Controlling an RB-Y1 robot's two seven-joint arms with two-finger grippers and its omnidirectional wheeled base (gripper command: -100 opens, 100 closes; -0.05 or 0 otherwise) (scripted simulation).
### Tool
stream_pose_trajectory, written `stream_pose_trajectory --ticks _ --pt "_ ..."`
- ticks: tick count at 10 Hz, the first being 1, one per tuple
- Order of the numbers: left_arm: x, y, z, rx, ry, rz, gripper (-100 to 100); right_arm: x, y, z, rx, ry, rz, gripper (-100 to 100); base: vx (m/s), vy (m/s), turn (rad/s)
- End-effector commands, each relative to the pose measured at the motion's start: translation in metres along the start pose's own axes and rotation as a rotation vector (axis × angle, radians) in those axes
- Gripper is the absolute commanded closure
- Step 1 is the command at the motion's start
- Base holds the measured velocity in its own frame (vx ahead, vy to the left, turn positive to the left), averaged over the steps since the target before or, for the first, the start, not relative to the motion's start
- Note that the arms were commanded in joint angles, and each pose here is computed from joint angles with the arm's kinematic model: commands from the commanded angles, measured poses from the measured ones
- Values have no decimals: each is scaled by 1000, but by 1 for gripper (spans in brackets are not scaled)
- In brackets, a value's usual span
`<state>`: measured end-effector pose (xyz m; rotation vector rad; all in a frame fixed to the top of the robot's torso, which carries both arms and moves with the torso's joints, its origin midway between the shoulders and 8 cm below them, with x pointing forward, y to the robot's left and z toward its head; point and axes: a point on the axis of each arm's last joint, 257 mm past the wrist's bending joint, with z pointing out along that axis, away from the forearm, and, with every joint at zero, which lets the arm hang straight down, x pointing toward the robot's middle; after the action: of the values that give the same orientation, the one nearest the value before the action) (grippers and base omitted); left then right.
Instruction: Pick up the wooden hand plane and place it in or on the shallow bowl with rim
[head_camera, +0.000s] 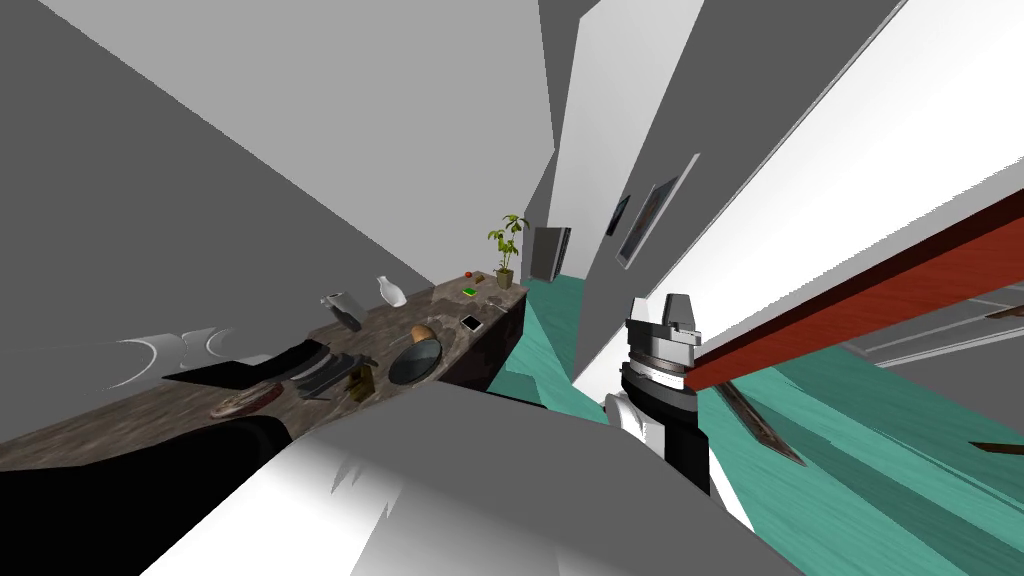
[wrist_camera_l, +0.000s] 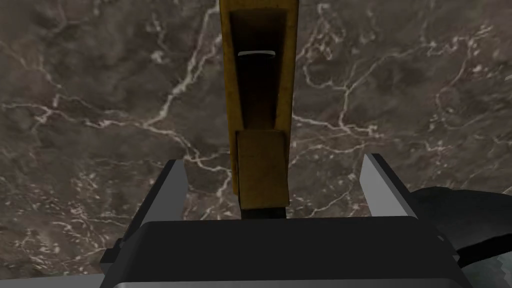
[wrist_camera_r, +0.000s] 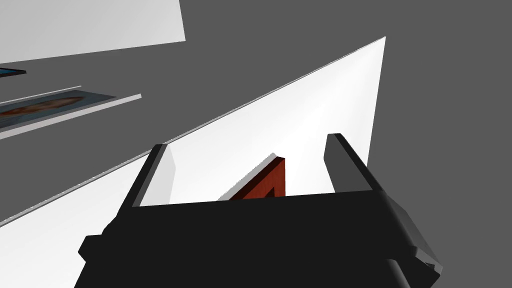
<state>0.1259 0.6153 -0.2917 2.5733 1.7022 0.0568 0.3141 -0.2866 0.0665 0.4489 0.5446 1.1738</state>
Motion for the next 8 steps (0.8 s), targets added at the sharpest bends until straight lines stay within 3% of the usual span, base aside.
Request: stream_pose_trajectory --ticks 1,2,3,4,6,8 --pt "9 -10 -3 33 14 24 -100 0 0 0 0 0 0 0 20 71 -71" --pt "6 -6 -2 20 10 14 -100 0 0 0 0 0 0 0 6 31 -16" --pt "6 -7 -2 22 10 17 0 0 0 0 0 0 0 0 2 7 1" --pt "1 -20 7 21 12 3 -100 0 0 0 0 0 0 0 21 9 -89" --pt "-8 -36 18 19 14 -13 -100 0 0 0 0 0 0 0 34 14 -106" --pt "-9 -36 17 19 15 -15 -100 0 0 0 0 0 0 0 19 8 -29"
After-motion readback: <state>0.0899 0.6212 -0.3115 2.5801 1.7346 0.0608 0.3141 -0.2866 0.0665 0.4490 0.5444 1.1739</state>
